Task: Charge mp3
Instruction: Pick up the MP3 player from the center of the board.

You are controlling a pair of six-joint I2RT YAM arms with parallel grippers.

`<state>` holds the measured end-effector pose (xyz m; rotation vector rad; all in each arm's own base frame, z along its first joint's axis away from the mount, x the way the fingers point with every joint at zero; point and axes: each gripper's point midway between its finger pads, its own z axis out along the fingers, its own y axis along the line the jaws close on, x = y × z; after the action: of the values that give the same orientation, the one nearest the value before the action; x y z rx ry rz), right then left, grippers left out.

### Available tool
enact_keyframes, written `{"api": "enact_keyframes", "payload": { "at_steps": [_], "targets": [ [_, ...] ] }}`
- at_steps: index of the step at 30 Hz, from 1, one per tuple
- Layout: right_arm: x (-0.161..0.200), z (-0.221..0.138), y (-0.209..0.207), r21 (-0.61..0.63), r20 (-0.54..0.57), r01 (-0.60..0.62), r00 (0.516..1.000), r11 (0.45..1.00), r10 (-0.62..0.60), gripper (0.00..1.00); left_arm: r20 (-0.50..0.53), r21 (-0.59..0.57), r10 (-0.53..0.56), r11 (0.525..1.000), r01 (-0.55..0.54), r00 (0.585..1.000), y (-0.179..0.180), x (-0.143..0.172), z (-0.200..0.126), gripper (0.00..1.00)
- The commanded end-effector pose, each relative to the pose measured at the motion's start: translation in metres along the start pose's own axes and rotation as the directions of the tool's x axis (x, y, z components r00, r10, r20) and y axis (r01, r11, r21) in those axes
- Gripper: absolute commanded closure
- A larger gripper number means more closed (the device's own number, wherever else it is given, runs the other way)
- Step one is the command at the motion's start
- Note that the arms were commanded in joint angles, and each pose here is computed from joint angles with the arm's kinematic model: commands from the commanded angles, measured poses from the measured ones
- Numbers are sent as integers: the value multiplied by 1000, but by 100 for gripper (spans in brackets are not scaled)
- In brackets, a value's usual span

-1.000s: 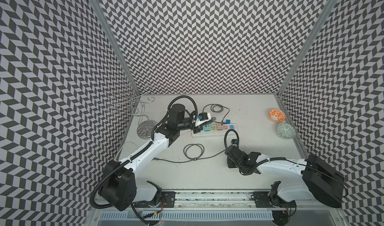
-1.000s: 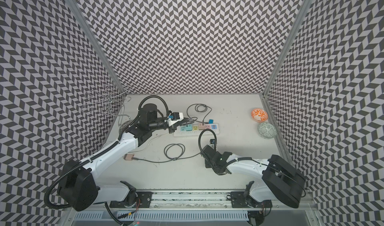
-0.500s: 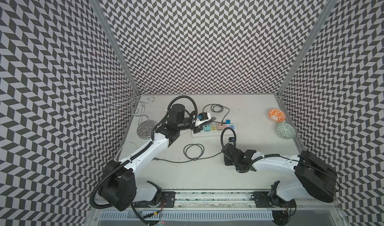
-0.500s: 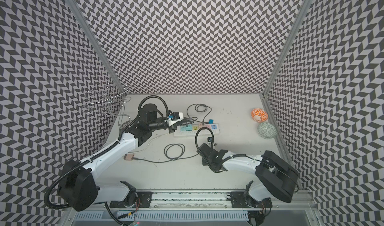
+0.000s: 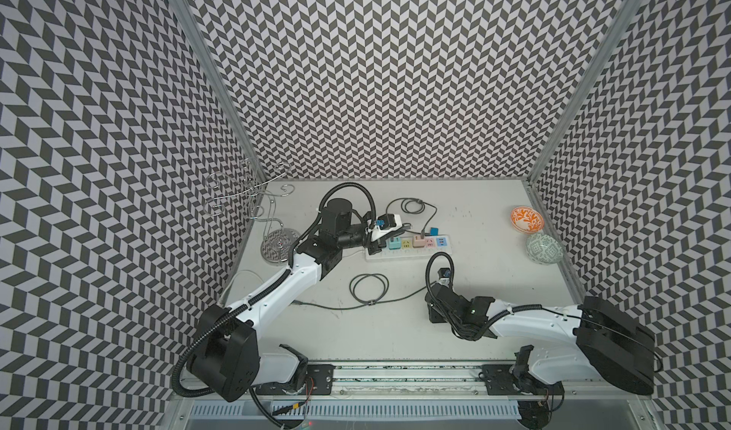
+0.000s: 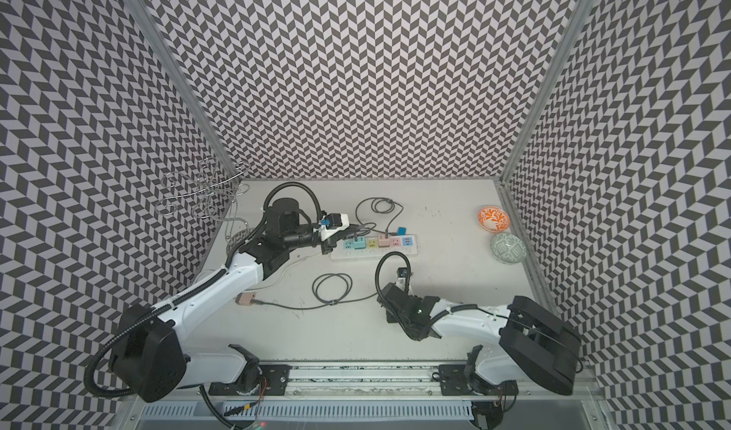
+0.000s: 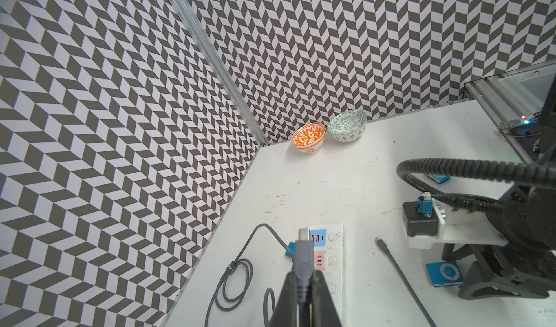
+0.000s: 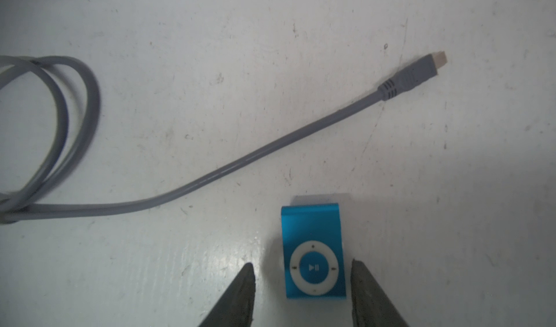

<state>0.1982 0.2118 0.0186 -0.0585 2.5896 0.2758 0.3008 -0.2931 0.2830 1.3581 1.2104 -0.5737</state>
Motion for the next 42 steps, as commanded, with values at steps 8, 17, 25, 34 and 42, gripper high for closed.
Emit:
{"api": "enact_keyframes", "payload": {
  "at_steps": [8,17,25,34,42],
  "targets": [
    [51,10,-33,116,-188,50,982,992,-28,59,37,-11,32,999,-32,999,2,-16,-3,100],
    [58,9,-38,133,-208,71,977,989,-42,66,36,-11,31,999,-31,999,3,-17,-3,100],
    [9,-21,-13,24,-28,32,999,999,-31,78,15,-31,-17,999,18,1000,11,-18,-2,100],
    [-114,-103,10,-178,324,135,943,975,-72,81,-10,-46,-71,996,70,997,11,-20,-4,100],
    [-199,-165,13,-177,512,328,836,928,-198,83,-54,-97,-156,984,151,986,2,-20,9,100]
  ]
}}
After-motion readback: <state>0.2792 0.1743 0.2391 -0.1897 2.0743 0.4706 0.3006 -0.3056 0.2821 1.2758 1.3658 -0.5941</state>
